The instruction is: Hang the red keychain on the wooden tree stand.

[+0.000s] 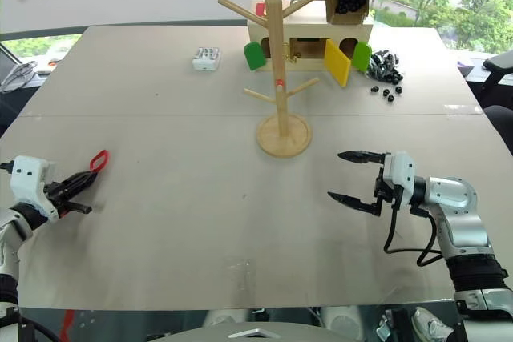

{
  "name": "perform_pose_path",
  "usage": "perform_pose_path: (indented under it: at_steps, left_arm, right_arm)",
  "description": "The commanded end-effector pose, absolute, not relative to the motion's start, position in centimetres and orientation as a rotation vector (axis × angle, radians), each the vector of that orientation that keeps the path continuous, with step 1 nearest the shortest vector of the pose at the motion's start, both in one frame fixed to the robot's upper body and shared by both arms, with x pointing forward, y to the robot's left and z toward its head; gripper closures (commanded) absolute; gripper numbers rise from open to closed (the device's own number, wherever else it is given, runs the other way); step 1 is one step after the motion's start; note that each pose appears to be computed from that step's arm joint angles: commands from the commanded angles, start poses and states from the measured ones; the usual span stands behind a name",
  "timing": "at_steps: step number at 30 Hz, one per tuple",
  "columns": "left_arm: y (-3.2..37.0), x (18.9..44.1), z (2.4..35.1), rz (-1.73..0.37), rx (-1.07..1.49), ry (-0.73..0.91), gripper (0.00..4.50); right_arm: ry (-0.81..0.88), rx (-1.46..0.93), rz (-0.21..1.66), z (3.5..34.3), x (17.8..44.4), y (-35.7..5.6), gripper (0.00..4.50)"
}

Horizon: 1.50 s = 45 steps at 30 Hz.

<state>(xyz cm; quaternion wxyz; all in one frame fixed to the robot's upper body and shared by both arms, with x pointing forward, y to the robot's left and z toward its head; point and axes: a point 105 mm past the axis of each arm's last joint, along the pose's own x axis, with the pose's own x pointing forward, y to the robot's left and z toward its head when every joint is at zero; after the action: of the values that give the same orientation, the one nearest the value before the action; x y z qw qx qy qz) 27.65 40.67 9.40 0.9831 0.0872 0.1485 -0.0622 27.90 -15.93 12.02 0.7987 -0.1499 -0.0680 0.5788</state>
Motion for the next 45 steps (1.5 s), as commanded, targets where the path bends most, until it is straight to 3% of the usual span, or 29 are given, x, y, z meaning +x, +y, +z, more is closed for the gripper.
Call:
perform_pose_path:
  at_steps: [1,7,10,15,23,29,36,45]
  left_arm:
    - [41.2,27.7,10.1,-0.109,0.205,0.287,4.45]
    - [40.7,27.9,10.0,-0.123,0.196,0.276,4.45]
    - [37.8,28.4,10.7,-0.182,0.18,0.207,4.45]
    - [31.4,28.6,13.2,-0.287,0.154,0.089,4.45]
    - [19.3,27.9,20.1,-0.474,0.095,-0.19,4.45]
    - [13.9,27.7,22.1,-0.58,0.085,-0.312,4.45]
    - [11.1,28.9,22.7,-0.628,0.053,-0.393,4.45]
    - [7.4,28.6,23.3,-0.743,0.036,-0.472,4.45]
  right_arm:
    - [-0.203,-0.341,1.229,13.7,27.8,-16.4,0.0]
    - [-0.207,-0.342,1.231,14.0,27.8,-16.4,0.0]
    - [-0.231,-0.325,1.241,15.1,27.4,-16.3,0.0]
    - [-0.246,-0.291,1.263,17.9,26.6,-16.6,0.0]
    - [-0.275,-0.313,1.274,24.1,26.2,-17.2,0.0]
    - [-0.26,-0.313,1.262,27.2,26.8,-17.8,0.0]
    - [-0.241,-0.332,1.248,27.3,27.3,-18.2,0.0]
    - [-0.229,-0.345,1.216,26.8,27.5,-18.4,0.0]
